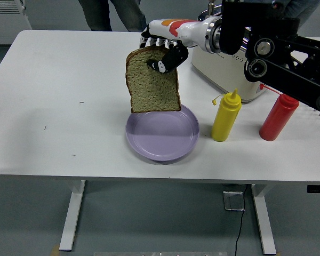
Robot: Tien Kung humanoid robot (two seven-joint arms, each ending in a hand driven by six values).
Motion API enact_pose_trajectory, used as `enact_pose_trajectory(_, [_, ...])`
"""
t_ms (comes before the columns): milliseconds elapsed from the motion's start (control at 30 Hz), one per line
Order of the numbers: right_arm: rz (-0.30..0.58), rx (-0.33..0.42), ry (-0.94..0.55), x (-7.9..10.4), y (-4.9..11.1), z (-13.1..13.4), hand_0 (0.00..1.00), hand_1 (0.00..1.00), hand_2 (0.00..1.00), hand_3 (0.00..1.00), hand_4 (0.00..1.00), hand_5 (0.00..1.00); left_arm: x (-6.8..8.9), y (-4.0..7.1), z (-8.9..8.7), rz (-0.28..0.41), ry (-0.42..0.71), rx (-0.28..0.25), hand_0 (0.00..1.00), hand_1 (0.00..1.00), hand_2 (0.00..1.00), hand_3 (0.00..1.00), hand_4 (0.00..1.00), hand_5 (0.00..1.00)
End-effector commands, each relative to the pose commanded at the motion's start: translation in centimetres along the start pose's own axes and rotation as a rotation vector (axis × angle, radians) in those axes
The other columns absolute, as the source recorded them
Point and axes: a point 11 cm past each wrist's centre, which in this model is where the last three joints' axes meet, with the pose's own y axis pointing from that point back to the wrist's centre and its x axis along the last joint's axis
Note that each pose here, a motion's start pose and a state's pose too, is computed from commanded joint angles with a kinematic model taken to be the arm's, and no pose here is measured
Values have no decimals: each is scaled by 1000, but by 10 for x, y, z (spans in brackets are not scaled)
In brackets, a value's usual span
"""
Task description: Push plate across desktop,pick up the break from the machine,place the break in the plate
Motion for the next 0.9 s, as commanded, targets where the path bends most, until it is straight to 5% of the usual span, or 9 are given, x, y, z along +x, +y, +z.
enact_pose_trajectory(300, [-107,-42,48,-39,-16,10,301,332,389,484,359,2,0,0,-1,1,1,1,829,822,864,827,658,998])
enact_pose_trajectory(900, [-131,-122,11,-53,-30,37,317,355,413,502,370,2,1,1,-2,3,-2,7,829,823,864,827,657,998])
